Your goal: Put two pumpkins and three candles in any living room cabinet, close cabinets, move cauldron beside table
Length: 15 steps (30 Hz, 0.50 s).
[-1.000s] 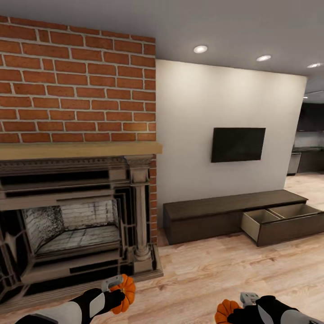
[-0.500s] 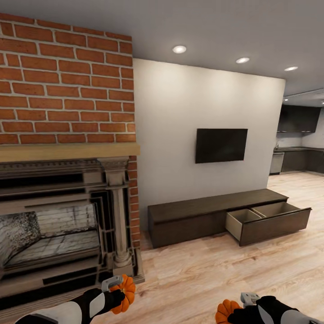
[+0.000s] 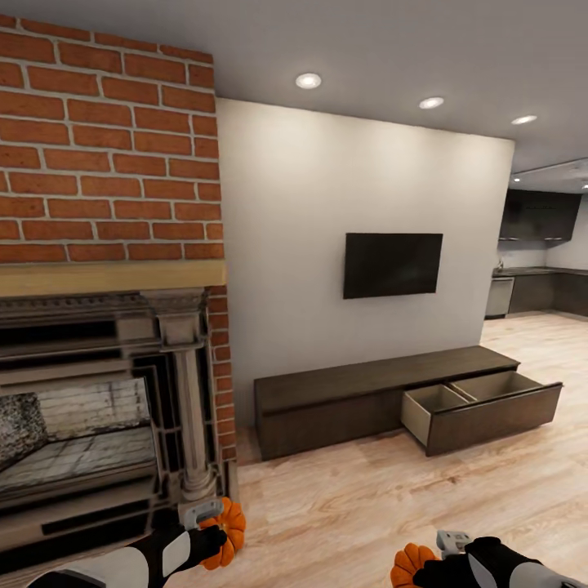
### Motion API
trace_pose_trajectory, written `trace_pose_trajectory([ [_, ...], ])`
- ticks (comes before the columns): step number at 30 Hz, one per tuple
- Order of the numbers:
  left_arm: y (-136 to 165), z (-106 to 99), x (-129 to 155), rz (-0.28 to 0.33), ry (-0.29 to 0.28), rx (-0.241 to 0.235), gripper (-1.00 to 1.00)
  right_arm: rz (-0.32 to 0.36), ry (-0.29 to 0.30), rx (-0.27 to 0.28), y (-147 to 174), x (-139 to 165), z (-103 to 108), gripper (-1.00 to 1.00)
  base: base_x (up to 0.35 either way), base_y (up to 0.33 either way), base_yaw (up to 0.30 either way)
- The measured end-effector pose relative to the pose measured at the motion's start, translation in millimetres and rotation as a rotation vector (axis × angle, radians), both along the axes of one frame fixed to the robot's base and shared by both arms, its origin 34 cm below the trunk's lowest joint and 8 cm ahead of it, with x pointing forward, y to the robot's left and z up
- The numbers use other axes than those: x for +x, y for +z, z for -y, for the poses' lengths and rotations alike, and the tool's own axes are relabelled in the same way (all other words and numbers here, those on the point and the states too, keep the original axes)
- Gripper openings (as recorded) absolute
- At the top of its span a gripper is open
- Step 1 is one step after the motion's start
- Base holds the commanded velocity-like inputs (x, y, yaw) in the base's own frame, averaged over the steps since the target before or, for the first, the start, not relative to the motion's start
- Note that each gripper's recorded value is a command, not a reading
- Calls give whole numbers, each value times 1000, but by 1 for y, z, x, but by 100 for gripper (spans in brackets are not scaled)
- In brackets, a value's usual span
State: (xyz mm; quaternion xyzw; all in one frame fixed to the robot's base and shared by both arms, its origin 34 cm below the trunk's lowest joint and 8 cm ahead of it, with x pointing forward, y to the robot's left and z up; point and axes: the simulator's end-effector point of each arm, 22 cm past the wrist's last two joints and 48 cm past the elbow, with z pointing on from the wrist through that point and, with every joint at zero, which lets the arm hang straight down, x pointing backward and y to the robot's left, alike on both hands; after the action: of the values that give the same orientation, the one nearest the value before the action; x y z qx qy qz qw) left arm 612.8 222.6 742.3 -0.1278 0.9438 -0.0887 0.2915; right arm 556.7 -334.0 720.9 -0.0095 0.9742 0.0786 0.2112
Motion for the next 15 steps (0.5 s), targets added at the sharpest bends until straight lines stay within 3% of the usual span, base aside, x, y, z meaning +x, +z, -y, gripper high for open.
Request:
trace_pose_trajectory([
  [4, 0, 0, 0, 0, 0, 0, -100, 1, -1, 1, 0, 0, 0, -100, 232, -271, -122],
  [15, 2, 0, 1, 4, 0, 0, -100, 5, -1, 0, 2, 1, 0, -100, 231, -271, -277],
])
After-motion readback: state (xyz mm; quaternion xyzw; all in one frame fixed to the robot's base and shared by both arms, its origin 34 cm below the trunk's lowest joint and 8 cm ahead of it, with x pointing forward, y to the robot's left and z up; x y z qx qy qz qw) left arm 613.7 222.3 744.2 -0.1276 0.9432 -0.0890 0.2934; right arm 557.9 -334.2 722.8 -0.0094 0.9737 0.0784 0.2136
